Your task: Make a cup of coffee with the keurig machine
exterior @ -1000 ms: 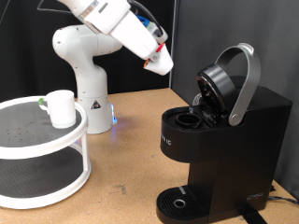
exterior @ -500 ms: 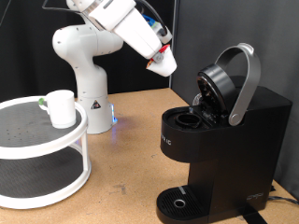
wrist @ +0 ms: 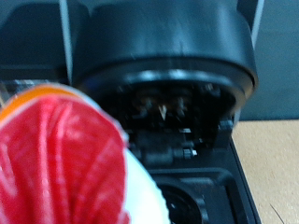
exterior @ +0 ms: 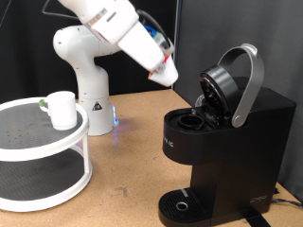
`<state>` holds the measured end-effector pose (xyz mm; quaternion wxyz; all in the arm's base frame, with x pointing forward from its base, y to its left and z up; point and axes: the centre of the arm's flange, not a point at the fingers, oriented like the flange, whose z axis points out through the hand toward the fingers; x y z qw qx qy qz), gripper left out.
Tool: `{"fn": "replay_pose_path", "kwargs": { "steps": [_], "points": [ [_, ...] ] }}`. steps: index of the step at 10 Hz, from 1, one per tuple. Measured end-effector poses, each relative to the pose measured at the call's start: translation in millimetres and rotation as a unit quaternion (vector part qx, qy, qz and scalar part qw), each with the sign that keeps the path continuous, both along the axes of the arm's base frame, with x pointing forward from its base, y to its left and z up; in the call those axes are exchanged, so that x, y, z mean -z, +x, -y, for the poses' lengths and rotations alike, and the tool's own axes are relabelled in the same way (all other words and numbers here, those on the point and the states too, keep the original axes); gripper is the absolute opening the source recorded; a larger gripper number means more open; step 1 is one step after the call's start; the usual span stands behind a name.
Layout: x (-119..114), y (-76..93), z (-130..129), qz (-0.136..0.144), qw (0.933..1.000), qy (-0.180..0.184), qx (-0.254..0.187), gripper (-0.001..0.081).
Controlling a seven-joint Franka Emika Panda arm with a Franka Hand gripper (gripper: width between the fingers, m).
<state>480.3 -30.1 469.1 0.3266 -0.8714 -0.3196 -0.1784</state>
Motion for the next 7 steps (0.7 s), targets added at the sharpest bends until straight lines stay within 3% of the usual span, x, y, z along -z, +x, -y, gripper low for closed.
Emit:
{"fn": "replay_pose_path", "kwargs": {
  "steps": [2,7],
  "points": [
    [20.2,9.1,-7.4,-0.003,0.9997,-0.02,0.01,0.0068],
    [58.5,25.1,-43.3,-0.028,0.9985,-0.042,-0.018,0.0068]
  ]
}}
